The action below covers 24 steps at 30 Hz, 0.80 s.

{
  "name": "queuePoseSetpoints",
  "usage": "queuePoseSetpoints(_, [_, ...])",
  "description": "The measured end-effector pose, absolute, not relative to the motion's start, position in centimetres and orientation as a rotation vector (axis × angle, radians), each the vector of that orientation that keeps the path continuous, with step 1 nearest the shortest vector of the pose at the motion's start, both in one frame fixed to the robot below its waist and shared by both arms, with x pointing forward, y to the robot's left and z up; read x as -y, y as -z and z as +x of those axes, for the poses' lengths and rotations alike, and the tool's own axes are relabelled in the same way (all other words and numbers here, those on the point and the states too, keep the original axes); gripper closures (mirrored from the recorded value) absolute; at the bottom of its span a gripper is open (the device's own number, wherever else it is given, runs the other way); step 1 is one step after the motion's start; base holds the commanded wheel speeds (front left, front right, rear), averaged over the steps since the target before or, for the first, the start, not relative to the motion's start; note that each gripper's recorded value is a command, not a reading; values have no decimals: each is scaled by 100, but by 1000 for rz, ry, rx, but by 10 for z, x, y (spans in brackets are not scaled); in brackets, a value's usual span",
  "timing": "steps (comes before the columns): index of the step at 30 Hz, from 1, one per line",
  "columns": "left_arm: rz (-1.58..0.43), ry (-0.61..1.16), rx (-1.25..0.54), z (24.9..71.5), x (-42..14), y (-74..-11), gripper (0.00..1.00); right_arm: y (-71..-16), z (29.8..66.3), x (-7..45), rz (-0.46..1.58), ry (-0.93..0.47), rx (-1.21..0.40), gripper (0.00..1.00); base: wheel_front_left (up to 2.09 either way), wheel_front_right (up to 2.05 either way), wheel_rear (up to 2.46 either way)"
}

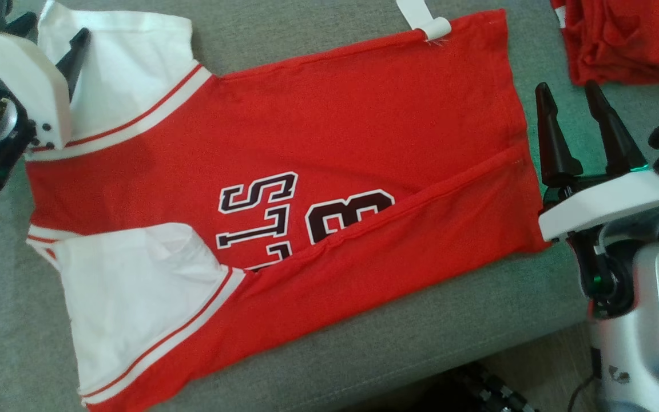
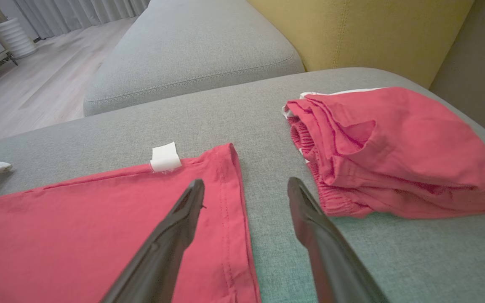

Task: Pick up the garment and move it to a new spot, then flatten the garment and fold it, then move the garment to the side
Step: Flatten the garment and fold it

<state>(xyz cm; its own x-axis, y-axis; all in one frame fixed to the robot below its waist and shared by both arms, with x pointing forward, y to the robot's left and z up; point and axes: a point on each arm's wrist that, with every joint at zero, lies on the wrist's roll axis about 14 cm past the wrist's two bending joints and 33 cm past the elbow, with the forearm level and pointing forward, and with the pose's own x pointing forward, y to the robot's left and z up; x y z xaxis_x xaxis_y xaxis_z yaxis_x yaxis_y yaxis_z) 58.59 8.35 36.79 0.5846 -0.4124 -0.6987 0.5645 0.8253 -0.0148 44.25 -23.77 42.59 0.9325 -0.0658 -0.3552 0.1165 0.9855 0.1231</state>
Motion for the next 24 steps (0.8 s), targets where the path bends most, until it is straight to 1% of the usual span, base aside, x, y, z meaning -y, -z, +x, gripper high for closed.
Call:
queuePoseSetpoints(4, [222, 583, -772, 592, -81, -365, 0, -423, 441, 242, 143, 108, -360, 0, 0, 0, 0])
queuePoseSetpoints(5, [222, 583, -773, 593, -81, -366, 34, -423, 441, 242, 144, 108, -361, 0, 0, 0, 0])
queuePoseSetpoints(8, [227, 588, -784, 591, -80, -366, 100, -424, 443, 241, 145, 105, -353, 0, 0, 0, 0])
queuePoseSetpoints(14, [217, 587, -752, 591, -81, -372, 100, -422, 451, 236, 140, 85, -360, 0, 0, 0, 0])
queuePoseSetpoints(20, [179, 573, -627, 596, -83, -400, 100, -432, 481, 231, 72, 54, -373, 0, 0, 0, 0])
queuePoseSetpoints(24, [150, 580, -550, 593, -81, -423, 100, -428, 503, 227, 20, 39, -432, 0, 0, 0, 0])
